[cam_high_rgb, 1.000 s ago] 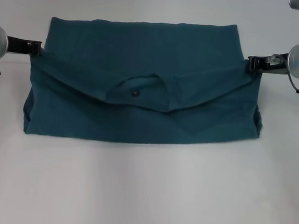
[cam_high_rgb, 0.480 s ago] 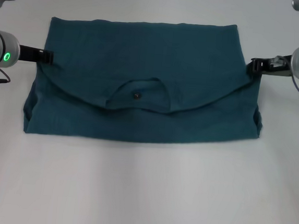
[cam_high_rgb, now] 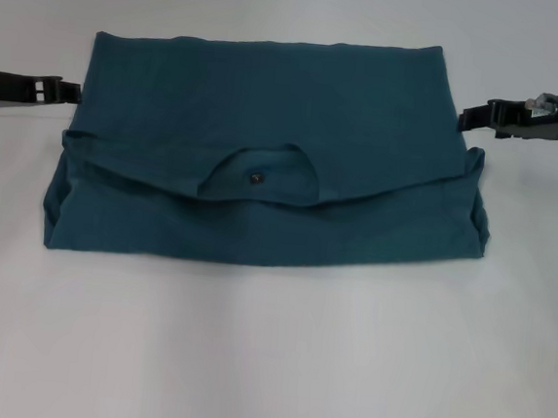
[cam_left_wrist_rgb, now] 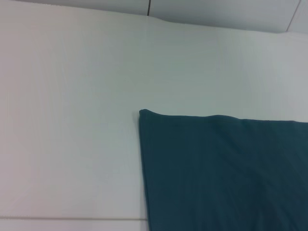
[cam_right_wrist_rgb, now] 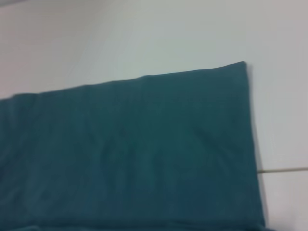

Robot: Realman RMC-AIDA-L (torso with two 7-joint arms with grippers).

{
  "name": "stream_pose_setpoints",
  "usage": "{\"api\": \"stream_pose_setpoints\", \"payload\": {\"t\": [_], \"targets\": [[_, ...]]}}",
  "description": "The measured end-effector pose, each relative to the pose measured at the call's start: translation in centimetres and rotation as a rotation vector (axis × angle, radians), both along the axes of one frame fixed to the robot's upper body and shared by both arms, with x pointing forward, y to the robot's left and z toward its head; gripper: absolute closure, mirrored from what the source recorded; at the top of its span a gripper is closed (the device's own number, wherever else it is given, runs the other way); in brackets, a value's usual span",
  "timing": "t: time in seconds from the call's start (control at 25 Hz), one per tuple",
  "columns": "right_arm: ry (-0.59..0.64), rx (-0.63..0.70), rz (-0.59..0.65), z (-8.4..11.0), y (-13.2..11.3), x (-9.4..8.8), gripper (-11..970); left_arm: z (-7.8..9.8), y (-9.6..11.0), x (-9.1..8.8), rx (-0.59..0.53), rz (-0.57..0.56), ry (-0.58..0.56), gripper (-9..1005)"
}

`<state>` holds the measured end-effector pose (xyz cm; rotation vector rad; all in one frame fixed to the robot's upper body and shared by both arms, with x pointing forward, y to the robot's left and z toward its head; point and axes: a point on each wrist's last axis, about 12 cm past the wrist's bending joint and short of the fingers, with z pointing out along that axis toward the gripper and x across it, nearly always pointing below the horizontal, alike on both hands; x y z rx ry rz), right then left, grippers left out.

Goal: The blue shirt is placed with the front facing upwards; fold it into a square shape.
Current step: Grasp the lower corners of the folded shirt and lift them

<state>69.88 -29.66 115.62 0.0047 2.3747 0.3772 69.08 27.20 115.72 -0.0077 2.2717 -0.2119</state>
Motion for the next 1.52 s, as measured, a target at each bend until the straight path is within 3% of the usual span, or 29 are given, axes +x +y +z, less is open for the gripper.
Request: {"api": "stream_pose_setpoints", "payload": {"t": [0.08,0.2,0.28,0.44,0.6,0.72,0.84,1.24,1.52], "targets": [[-0.005,0.068,0.015,0.2,-0.5,-0.7,374,0.2,0.5,-0.6,-0.049,0.019,0.008,453],[-0.045,0.229,0.062,0.0,-1.2,-2.6,292,0.3,1.7,-1.9,-0.160,0.046,0.017,340],[-0.073,0.322,0.095,-0.3,-1.9,-4.0,238,0.0,2.4,-2.8,-0.244,0.056,0.029,340],[-0.085,0.479,0.127,-1.7,-3.7,-7.5,245,-1.0,4.4,-4.8,-0.401,0.090,0.052,339],[-0.072,0.556,0.142,-2.8,-5.0,-10.0,251,-3.2,5.6,-7.3,-0.561,0.092,0.103,353],[-0.062,0.586,0.136,-3.6,-5.6,-11.4,256,-4.2,5.8,-8.2,-0.600,0.088,0.129,353],[-0.062,0.600,0.131,-4.0,-6.0,-12.1,259,-5.3,5.8,-8.9,-0.580,0.054,0.148,353],[-0.070,0.592,0.130,-4.0,-6.2,-12.2,267,-7.2,6.1,-8.9,-0.325,-0.087,0.068,353],[-0.075,0.604,0.113,-4.1,-6.4,-12.3,274,-8.4,5.3,-9.1,-0.315,-0.104,0.085,353]]}}
